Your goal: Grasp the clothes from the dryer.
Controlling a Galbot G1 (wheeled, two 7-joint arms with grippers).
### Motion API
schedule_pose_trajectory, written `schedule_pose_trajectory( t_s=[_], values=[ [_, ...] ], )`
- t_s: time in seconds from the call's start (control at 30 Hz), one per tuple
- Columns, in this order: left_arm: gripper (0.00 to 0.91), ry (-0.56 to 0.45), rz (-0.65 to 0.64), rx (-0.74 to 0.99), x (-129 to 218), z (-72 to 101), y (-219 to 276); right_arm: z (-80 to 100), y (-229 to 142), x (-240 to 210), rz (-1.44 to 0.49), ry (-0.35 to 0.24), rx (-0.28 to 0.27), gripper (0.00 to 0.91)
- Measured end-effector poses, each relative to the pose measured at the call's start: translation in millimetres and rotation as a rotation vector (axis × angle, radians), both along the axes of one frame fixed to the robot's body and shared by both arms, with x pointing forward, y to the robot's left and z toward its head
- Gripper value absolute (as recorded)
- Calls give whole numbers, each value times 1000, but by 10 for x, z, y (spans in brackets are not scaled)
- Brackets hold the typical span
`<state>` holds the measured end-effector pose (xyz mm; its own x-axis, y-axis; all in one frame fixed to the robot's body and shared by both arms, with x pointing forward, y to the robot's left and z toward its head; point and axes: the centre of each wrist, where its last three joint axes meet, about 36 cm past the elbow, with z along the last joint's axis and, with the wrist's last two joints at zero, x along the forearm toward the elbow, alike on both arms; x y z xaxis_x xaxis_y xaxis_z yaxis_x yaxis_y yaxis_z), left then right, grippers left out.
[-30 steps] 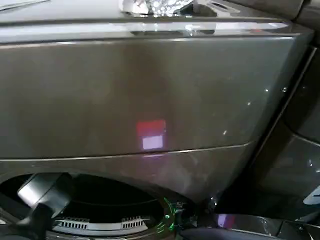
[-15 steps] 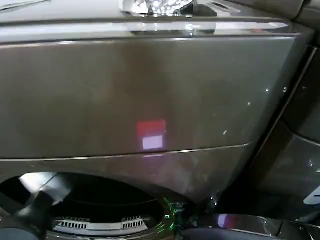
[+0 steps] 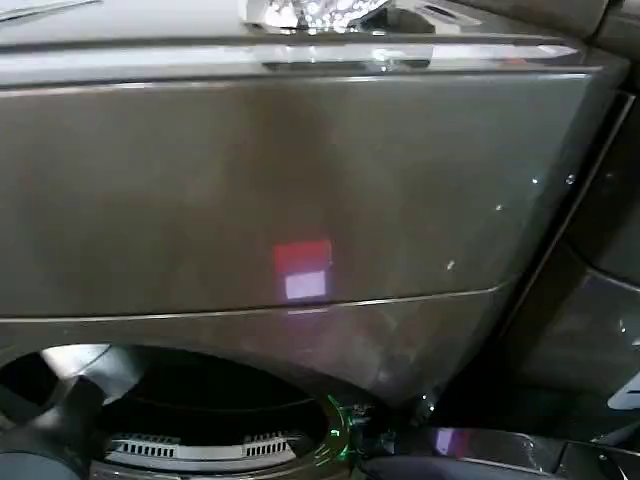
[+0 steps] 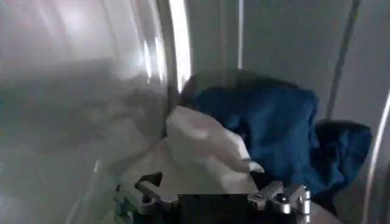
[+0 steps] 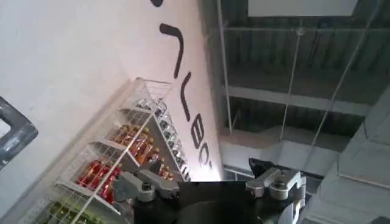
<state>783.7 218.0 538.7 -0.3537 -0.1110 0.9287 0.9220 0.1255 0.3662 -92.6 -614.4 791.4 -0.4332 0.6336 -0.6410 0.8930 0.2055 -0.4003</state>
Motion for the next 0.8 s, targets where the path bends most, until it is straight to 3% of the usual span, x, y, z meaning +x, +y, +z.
schedule_pose_trajectory(
  t_s=[0.13,0.27,0.37,0.4,0.53,0.6,0.8],
  values=[
    [603,15,-2,-9,-1,-42,-2,-1,-3,-1,1,1,-1,907],
    [557,29,-1,-18,-8,-94,-7,-4,-6,-4,0,1,-1,907],
    [330,46,2,-21,-18,-146,7,-6,-9,-9,-1,0,0,907],
    [182,51,3,-21,-21,-163,12,-6,-9,-9,-1,0,-1,907],
    [125,68,5,-25,-29,-204,28,-18,-10,-6,0,0,1,907],
    [11,73,4,-26,-29,-208,31,-25,-9,-7,0,-1,1,907],
    [0,85,0,-30,-25,-206,47,-42,-8,-14,-1,-1,3,907]
  ],
)
